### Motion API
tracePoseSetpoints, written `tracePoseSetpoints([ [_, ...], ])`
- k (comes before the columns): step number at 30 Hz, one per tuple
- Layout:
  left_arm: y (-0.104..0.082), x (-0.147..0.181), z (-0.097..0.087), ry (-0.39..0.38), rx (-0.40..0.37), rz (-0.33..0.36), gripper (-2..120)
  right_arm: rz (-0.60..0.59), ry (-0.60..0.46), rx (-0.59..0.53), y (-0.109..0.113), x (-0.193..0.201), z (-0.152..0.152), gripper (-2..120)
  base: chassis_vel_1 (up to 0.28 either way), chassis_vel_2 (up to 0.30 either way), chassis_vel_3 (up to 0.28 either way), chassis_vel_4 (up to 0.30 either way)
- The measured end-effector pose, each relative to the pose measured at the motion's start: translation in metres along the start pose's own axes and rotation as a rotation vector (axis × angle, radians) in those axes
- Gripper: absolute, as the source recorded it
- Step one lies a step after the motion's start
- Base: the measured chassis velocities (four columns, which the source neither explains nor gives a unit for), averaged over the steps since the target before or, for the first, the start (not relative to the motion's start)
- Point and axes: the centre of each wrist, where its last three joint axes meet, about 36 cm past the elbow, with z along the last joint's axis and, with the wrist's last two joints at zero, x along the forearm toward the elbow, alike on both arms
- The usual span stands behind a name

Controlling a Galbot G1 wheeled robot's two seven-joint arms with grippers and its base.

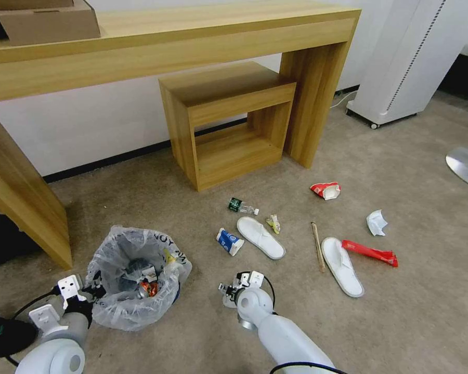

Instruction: Pick up the trash bin and place the garbage on the floor into it.

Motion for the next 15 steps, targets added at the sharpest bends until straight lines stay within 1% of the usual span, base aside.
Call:
tracePoseSetpoints([
  [2,0.0,-0.001,0.0,-0.006,0.003,0.001,1,-0.003,-0.006,0.012,-0.002,0.001,0.001,78,0.0,0.0,0.0,0.0],
  [3,0.0,-0.002,0.0,-0.008,0.004,0.002,1,0.0,-0.008,0.015,-0.003,0.001,0.001,72,0.0,0.0,0.0,0.0],
  [4,0.0,-0.002,0.0,-0.008,0.004,0.002,1,0.0,-0.008,0.015,-0.003,0.001,0.001,72,0.0,0.0,0.0,0.0],
  [6,-0.001,-0.003,0.0,-0.009,0.006,0.003,1,0.007,-0.016,0.028,-0.006,0.0,0.003,63,0.0,0.0,0.0,0.0],
  [7,-0.001,-0.003,0.0,-0.009,0.006,0.003,1,0.007,-0.016,0.028,-0.006,0.0,0.003,63,0.0,0.0,0.0,0.0],
  [9,-0.002,-0.004,0.0,-0.009,0.006,0.005,1,0.011,-0.021,0.038,-0.011,0.001,0.005,53,0.0,0.0,0.0,0.0],
  [11,-0.002,-0.004,0.0,-0.009,0.006,0.005,1,0.011,-0.021,0.039,-0.012,0.001,0.006,52,0.0,0.0,0.0,0.0],
  [12,-0.002,-0.004,0.0,-0.01,0.006,0.005,1,0.012,-0.022,0.041,-0.013,0.001,0.006,44,0.0,0.0,0.0,0.0],
  [13,-0.002,-0.004,-0.001,-0.011,0.006,0.005,1,0.015,-0.024,0.045,-0.015,0.001,0.007,40,0.0,0.0,0.0,0.0],
  [14,-0.002,-0.004,-0.001,-0.011,0.006,0.005,1,0.015,-0.024,0.045,-0.015,0.001,0.007,40,0.0,0.0,0.0,0.0],
  [15,-0.002,-0.004,-0.001,-0.012,0.006,0.006,1,0.016,-0.025,0.048,-0.016,0.001,0.007,37,0.0,0.0,0.0,0.0],
])
